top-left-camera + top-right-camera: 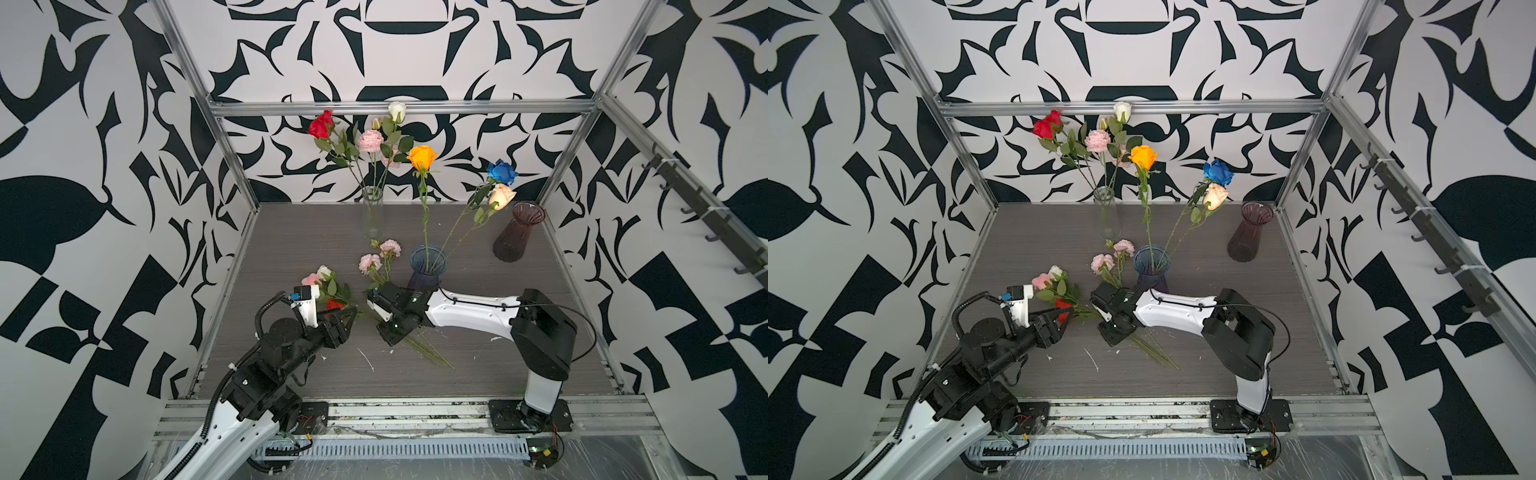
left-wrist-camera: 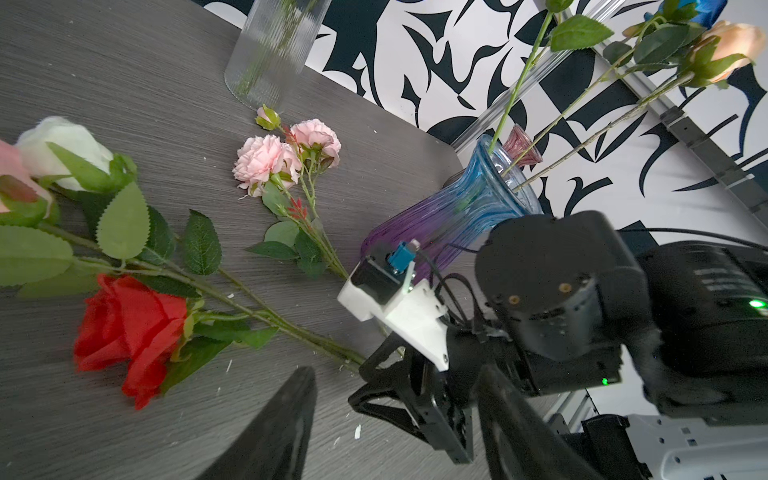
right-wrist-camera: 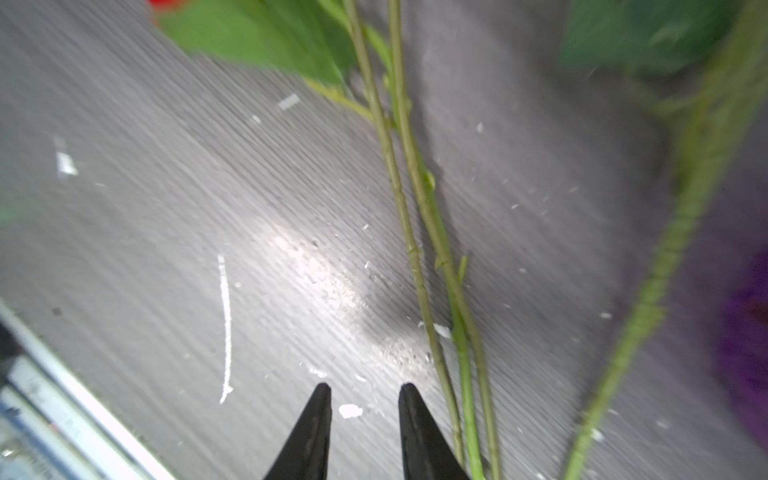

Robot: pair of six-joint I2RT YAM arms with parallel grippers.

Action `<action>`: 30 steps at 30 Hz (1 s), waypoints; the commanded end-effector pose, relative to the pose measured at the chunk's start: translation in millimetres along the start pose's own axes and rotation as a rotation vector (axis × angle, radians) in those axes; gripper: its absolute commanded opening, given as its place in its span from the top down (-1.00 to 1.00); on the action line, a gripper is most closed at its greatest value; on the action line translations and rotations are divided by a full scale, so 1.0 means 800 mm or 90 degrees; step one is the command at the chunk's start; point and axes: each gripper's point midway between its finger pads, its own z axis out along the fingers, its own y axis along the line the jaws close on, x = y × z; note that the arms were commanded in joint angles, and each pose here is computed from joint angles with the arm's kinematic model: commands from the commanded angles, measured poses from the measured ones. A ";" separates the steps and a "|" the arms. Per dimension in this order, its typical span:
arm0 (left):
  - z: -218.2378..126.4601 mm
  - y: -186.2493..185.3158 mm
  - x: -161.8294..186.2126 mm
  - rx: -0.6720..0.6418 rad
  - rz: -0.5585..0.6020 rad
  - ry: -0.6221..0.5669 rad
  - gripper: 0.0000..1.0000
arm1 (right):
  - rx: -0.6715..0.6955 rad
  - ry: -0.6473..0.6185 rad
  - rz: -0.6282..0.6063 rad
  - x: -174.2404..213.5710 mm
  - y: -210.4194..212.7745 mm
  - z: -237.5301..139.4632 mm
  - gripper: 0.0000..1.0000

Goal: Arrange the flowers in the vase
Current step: 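Close the right gripper on the pink rose stem among the loose flowers, then lift the pink rose upright by its stem with the right gripper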

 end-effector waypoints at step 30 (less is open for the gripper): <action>0.004 -0.005 -0.003 0.010 -0.013 -0.002 -0.29 | -0.001 0.051 0.008 0.013 -0.029 0.033 0.96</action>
